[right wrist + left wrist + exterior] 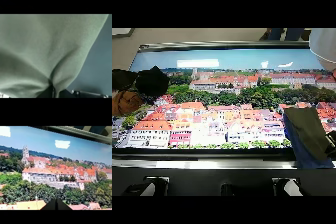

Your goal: Fold the shirts.

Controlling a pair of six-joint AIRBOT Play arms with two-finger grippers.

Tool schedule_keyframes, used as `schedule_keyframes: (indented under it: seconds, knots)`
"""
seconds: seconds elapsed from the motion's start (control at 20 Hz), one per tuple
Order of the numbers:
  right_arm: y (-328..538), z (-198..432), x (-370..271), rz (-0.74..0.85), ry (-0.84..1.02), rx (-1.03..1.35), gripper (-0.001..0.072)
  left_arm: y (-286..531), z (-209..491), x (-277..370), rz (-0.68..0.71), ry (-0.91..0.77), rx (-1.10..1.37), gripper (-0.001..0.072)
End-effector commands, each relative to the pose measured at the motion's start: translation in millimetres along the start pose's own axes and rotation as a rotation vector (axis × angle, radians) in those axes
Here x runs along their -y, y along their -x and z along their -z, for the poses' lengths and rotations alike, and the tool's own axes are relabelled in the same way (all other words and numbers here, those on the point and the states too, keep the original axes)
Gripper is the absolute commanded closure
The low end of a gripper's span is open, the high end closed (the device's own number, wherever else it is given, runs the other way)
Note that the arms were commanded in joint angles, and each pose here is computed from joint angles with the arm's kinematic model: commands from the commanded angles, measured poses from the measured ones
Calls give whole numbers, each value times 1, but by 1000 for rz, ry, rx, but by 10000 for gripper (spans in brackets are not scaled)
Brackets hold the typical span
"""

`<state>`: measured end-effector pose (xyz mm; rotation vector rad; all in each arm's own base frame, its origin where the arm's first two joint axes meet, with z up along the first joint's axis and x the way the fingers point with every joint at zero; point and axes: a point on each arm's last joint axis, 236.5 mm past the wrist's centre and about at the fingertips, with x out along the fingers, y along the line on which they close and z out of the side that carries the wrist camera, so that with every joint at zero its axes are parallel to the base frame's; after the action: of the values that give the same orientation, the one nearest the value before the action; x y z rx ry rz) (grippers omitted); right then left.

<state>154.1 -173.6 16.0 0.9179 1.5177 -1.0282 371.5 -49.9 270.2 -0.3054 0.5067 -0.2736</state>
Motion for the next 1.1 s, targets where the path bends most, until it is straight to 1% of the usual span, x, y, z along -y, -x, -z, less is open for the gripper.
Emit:
schedule_keyframes:
  seconds: [0.0,0.05,0.1,0.15,0.25,0.3,0.35,0.4,0.45,0.5,0.55,0.6,0.65,0.7,0.8,0.85,0.9,0.95,1.0,1.05]
  knots:
    - [-36,9,4,14,-41,-6,601,0,-4,-2,-5,0,15,667]
    - [-42,13,5,21,-38,-21,399,-1,-5,-2,-7,1,20,668]
    - [-43,13,7,30,-24,-22,177,-2,-6,-3,-8,1,23,668]
    - [-41,8,13,53,10,-2,144,-2,-6,-3,-9,1,25,667]
    - [-18,-20,28,114,66,109,143,0,-16,-2,-8,3,62,668]
    - [8,-43,27,107,73,207,144,5,-35,-1,-12,14,131,668]
    - [41,-69,17,52,69,334,146,15,-65,0,-18,43,243,668]
    - [86,-96,-2,-52,61,490,148,28,-94,2,-20,58,351,669]
    - [139,-116,-31,-212,56,639,149,38,-119,3,-26,41,433,671]
    - [190,-122,-63,-380,74,758,183,38,-130,1,-40,20,448,672]
    - [238,-117,-96,-527,131,861,217,21,-127,-6,-71,-17,386,672]
    - [275,-97,-137,-659,231,928,224,-6,-107,-19,-115,-47,251,672]
    - [290,-67,-175,-754,334,933,224,-33,-75,-36,-173,-55,90,672]
    - [283,-29,-211,-793,451,869,224,-56,-36,-57,-247,-51,-79,671]
    - [222,43,-266,-724,687,672,221,-79,58,-91,-370,-70,-455,658]
    - [176,75,-281,-642,787,537,204,-79,102,-100,-400,-67,-621,528]
    - [131,103,-283,-546,859,391,156,-74,145,-105,-410,-49,-769,300]
    - [88,128,-275,-437,915,234,152,-69,178,-107,-409,-36,-858,217]
    - [60,143,-267,-351,960,132,153,-62,206,-108,-410,-26,-905,218]
    - [40,151,-259,-282,997,68,158,-57,224,-110,-419,-4,-895,218]
